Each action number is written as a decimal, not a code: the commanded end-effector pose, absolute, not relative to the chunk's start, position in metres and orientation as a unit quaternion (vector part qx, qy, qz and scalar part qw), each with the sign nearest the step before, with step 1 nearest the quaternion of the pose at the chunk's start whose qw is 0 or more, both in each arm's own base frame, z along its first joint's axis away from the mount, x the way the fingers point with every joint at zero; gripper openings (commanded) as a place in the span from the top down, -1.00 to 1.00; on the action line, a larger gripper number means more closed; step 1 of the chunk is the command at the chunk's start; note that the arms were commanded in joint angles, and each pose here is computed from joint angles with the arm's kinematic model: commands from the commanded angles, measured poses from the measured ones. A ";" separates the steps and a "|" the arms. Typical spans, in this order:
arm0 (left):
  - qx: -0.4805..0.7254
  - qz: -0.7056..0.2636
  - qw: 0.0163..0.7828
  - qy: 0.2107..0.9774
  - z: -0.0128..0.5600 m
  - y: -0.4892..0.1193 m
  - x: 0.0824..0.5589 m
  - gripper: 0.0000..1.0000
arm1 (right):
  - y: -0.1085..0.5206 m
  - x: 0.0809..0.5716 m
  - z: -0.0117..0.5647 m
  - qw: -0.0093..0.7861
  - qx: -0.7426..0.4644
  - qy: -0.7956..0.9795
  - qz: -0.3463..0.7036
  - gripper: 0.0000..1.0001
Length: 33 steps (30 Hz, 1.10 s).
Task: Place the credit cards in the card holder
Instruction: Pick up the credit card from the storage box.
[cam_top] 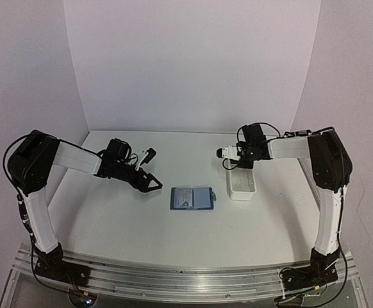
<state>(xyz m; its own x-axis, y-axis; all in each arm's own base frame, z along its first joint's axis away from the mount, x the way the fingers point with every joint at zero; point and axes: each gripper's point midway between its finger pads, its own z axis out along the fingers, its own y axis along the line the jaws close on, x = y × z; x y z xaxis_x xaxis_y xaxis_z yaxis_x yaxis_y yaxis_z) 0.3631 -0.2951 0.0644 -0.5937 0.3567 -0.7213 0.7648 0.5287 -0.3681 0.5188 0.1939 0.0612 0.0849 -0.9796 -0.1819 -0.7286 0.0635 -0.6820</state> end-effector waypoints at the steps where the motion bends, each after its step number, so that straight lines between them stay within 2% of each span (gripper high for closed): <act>1: 0.343 -0.358 0.304 0.814 0.077 -0.300 0.369 -0.81 | 0.196 0.515 0.083 0.326 -0.650 0.666 -0.165 1.00; 11: 0.337 -0.369 0.297 0.814 0.077 -0.301 0.365 -0.81 | 0.202 0.517 0.092 0.318 -0.646 0.685 -0.108 1.00; 33: 0.336 -0.375 0.292 0.813 0.078 -0.301 0.363 -0.81 | 0.204 0.512 0.122 0.314 -0.619 0.717 -0.059 1.00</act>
